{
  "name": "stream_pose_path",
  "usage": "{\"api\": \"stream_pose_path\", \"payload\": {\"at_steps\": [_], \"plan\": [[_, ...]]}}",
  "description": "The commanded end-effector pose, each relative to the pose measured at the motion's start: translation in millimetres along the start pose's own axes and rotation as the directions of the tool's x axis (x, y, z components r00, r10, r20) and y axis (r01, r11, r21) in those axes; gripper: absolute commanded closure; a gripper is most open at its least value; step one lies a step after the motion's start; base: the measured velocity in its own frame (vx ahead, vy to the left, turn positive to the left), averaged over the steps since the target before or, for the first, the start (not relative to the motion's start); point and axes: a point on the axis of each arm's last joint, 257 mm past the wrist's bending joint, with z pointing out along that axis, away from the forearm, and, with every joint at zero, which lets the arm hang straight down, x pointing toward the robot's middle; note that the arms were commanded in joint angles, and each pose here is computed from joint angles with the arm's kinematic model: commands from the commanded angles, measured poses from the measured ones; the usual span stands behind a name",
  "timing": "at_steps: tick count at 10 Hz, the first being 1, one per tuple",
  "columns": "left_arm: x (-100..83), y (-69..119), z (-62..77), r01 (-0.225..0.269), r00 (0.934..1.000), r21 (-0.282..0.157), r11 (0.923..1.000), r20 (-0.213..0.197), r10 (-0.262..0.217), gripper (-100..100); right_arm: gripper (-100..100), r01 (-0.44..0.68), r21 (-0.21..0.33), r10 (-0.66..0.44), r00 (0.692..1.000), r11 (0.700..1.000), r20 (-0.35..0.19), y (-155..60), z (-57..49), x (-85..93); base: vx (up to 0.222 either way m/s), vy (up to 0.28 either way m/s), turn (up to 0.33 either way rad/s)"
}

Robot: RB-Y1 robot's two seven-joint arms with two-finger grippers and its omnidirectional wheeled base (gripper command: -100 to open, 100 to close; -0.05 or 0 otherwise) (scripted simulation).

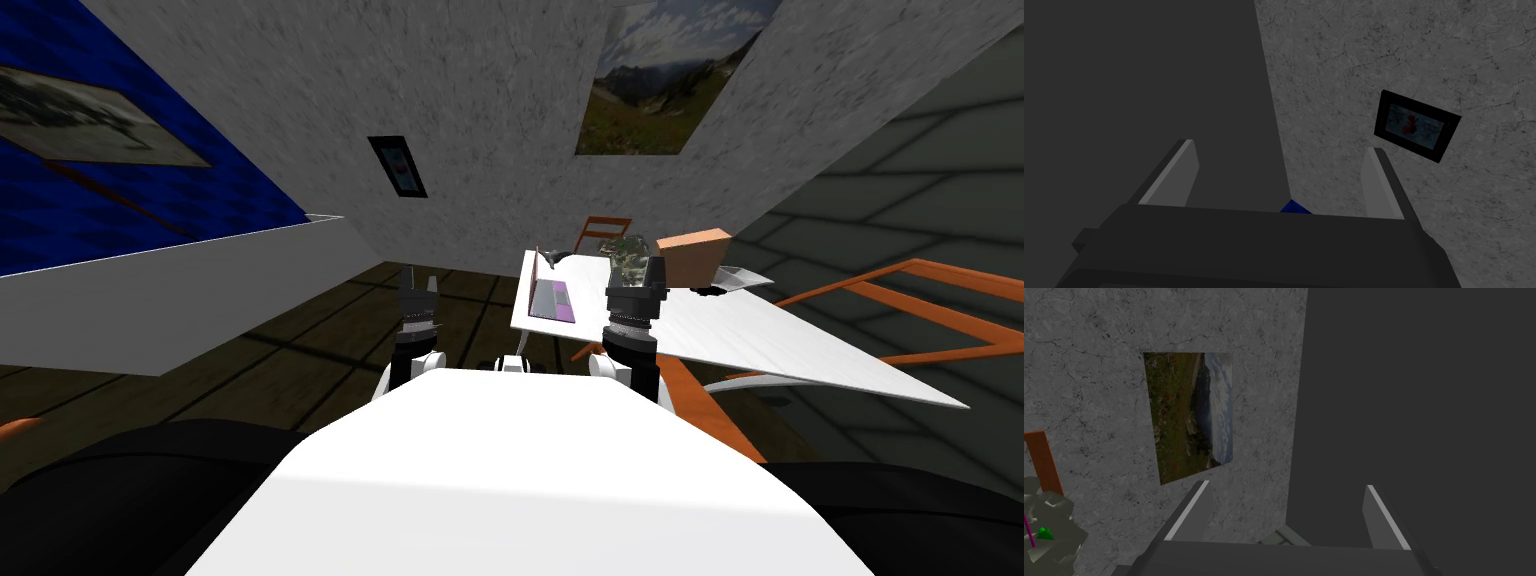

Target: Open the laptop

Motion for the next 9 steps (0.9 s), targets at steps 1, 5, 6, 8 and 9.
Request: {"api": "stream_pose_path", "payload": {"at_steps": [1,5,6,8,9], "plan": [[0.0,0.2,-0.1,0.000,1.0000,-0.001,1.0000,0.000,0.000,0,-100,0.065,0.004,-0.065,0.996,0.998,-0.053,-1.9,-1.2,5.0,-0.009,0.038,-0.019],[0.0,0.3,-0.1,0.000,1.0000,-0.001,1.0000,0.000,0.000,0,-100,0.249,-0.005,-0.247,0.958,0.969,-0.145,-6.8,-5.3,9.4,-0.024,0.064,-0.029],[0.0,0.3,-0.1,0.000,1.0000,-0.001,1.0000,0.000,0.000,0,-100,0.303,-0.012,-0.301,0.939,0.953,-0.165,-8.0,-6.5,9.6,-0.048,0.083,-0.034],[0.0,0.3,-0.1,0.000,1.0000,-0.001,1.0000,0.000,0.000,0,-100,0.417,-0.032,-0.415,0.887,0.908,-0.202,-10.6,-9.2,9.2,-0.054,0.095,-0.035],[0.0,0.3,-0.1,0.000,1.0000,-0.001,1.0000,0.000,0.000,0,-100,0.475,-0.045,-0.472,0.854,0.879,-0.219,-12.0,-10.7,8.6,-0.066,0.102,-0.035]]}}
